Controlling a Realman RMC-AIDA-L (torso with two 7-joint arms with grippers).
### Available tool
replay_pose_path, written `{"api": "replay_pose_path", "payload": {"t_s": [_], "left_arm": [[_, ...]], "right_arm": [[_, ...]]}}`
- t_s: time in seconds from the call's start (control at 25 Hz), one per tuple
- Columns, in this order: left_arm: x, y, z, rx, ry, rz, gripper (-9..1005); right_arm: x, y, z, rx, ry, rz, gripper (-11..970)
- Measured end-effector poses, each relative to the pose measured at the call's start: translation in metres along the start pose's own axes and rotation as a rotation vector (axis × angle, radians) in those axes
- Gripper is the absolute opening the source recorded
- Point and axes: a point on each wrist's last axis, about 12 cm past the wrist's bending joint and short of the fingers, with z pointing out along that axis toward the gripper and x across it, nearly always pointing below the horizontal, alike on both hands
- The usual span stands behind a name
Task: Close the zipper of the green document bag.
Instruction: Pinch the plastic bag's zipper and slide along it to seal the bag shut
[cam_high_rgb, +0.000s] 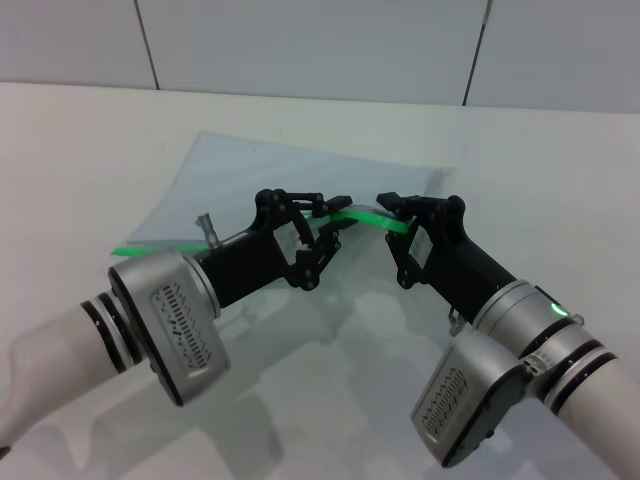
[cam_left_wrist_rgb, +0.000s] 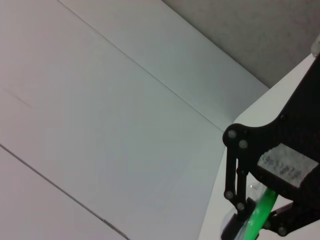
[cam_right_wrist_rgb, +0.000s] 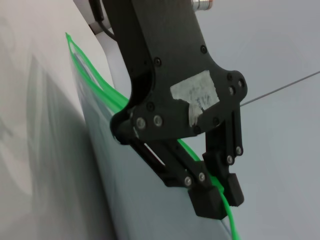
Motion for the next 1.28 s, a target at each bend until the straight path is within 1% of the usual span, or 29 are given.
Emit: {"api": "replay_pose_path", "payload": {"t_s": [1.0,1.28], "left_arm": [[0.0,-0.0018,-0.0005,-0.007,0.01,-0.012,83],[0.0011,-0.0013,-0.0015,-0.018,0.019,-0.026,84]], "right_arm": [[0.001,0.0007,-0.0003,-0.005,0.003,-0.008,59],[0.0005,0.0007,-0.0008,-0.002,0.004,0.0,60]]}}
